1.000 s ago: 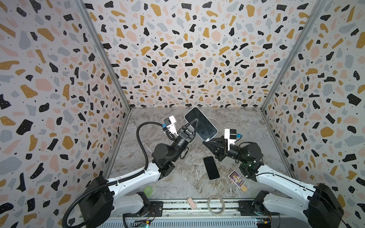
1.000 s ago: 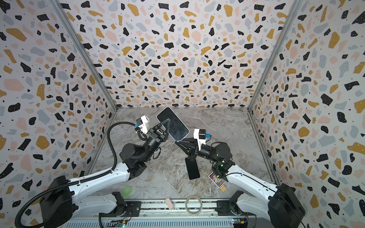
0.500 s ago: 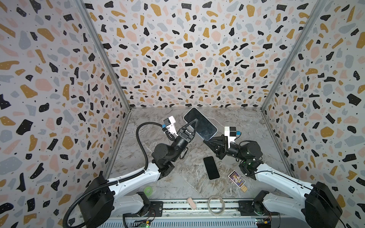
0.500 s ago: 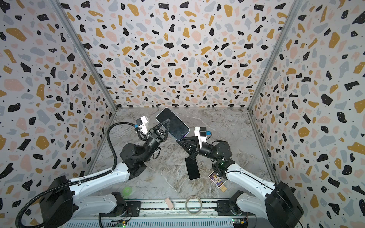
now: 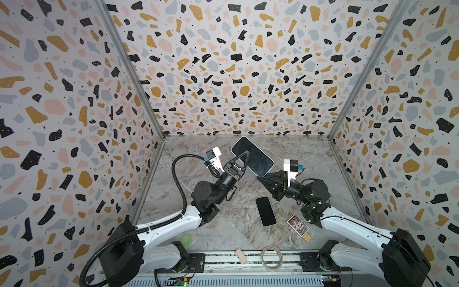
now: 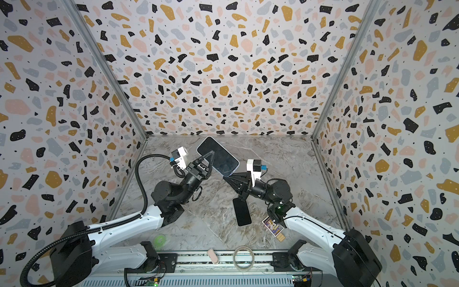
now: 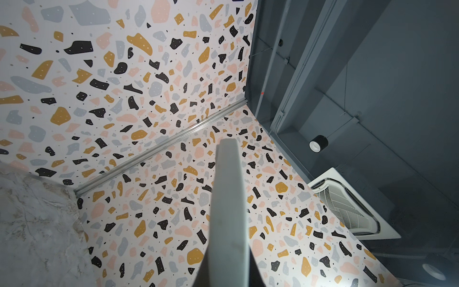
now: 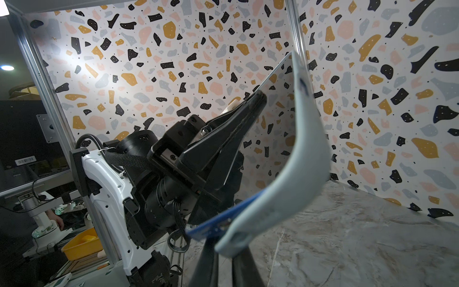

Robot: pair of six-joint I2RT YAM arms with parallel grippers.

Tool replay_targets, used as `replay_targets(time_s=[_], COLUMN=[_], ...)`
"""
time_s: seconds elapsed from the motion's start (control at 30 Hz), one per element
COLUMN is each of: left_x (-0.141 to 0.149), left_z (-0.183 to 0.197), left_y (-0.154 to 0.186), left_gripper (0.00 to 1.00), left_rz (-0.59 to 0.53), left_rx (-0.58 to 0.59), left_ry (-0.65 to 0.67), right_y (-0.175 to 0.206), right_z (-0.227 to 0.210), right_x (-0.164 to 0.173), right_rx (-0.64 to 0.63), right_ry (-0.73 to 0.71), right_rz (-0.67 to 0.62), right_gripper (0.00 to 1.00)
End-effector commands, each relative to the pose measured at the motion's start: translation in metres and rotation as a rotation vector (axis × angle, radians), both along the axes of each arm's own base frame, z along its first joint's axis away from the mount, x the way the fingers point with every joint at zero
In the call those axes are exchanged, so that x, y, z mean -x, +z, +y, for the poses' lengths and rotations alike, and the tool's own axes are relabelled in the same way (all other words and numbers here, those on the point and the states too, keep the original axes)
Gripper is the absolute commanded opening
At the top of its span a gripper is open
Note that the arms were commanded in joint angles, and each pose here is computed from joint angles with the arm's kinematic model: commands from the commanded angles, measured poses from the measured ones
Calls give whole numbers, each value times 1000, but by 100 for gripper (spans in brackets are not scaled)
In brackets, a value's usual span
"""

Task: Take the phone out of the phone case
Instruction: Remove the phone case from the phone.

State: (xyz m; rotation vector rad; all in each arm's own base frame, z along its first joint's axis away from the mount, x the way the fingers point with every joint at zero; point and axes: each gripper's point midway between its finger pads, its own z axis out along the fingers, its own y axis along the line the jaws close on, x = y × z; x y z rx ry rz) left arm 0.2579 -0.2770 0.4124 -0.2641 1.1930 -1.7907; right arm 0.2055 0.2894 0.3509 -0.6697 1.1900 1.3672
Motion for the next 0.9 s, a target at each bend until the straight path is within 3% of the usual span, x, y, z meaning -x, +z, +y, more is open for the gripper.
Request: replay_targets(time_s=[0.0,0.43,0.53,0.7,0.87], left_x=[55,55,50,42,33], left_z=[2,2,2,2,1], left_y=[47,49,44,38,34], left_gripper=[0,0,0,0,0], left_rz=[-178,-194,-183,-169,-160], left_rx=[122,113,64,-18,-52], left_ry=[-194,-185,-143,-78,-61], right_y=[-1,-6,-5,-6,-8], right_z=[-31,-27,-30,-36,-40], right_x=[-55,-52,-51,-46,-30], right_rx=[-86,-111,-93,-66,-29], right_ry=[-263,-214,-228,-251,-214], right_rz=[109,125,137,157,153], right_gripper=[1,3,12,40,55])
